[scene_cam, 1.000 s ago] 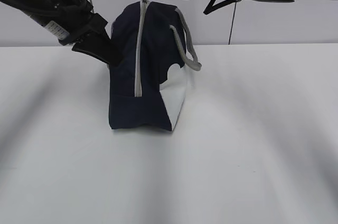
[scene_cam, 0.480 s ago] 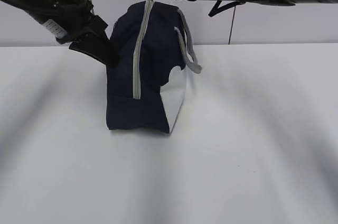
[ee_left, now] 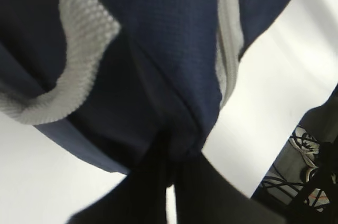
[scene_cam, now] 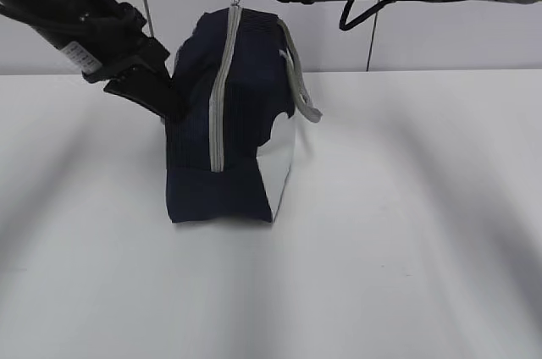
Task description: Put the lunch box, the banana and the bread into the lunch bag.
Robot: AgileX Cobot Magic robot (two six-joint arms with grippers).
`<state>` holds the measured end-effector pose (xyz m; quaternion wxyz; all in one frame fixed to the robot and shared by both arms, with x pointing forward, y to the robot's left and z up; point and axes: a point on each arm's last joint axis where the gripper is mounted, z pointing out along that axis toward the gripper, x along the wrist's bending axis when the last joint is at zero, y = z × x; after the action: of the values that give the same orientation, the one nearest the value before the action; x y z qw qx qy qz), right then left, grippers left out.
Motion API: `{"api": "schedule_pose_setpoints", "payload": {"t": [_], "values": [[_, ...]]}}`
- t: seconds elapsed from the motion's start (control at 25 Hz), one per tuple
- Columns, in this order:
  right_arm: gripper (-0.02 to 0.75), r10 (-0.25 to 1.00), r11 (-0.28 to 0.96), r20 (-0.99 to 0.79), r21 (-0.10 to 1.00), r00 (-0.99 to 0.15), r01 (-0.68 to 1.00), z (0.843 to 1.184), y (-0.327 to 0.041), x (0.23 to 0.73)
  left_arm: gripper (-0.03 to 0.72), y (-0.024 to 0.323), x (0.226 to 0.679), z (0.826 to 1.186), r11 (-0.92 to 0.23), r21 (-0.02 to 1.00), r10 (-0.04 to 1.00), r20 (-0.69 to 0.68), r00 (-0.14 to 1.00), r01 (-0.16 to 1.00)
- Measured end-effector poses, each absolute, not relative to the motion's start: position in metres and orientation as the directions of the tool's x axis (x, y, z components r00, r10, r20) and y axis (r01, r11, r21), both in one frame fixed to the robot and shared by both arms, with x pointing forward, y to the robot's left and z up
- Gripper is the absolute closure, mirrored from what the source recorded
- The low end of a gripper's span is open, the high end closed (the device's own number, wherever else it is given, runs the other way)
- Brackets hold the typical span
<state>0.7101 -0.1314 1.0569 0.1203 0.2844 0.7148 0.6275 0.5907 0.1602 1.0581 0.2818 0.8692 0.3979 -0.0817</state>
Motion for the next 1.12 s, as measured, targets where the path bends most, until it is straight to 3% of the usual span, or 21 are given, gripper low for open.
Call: {"api": "schedule_pose_setpoints", "payload": {"t": [0.48,1.12], "values": [[0.754,0.486,0.074,0.224,0.952,-0.845,0.296,1.046,-0.124,0.732,0.687,0.153,0.577,1.052,-0.574,0.39,0.634,-0.346,0.692,0.72],[0.754,0.495,0.033,0.301,0.931,-0.815,0.363,1.018,-0.122,0.769,0.687,0.151,0.575,1.051,-0.589,0.382,0.631,-0.334,0.7,0.712]]}}
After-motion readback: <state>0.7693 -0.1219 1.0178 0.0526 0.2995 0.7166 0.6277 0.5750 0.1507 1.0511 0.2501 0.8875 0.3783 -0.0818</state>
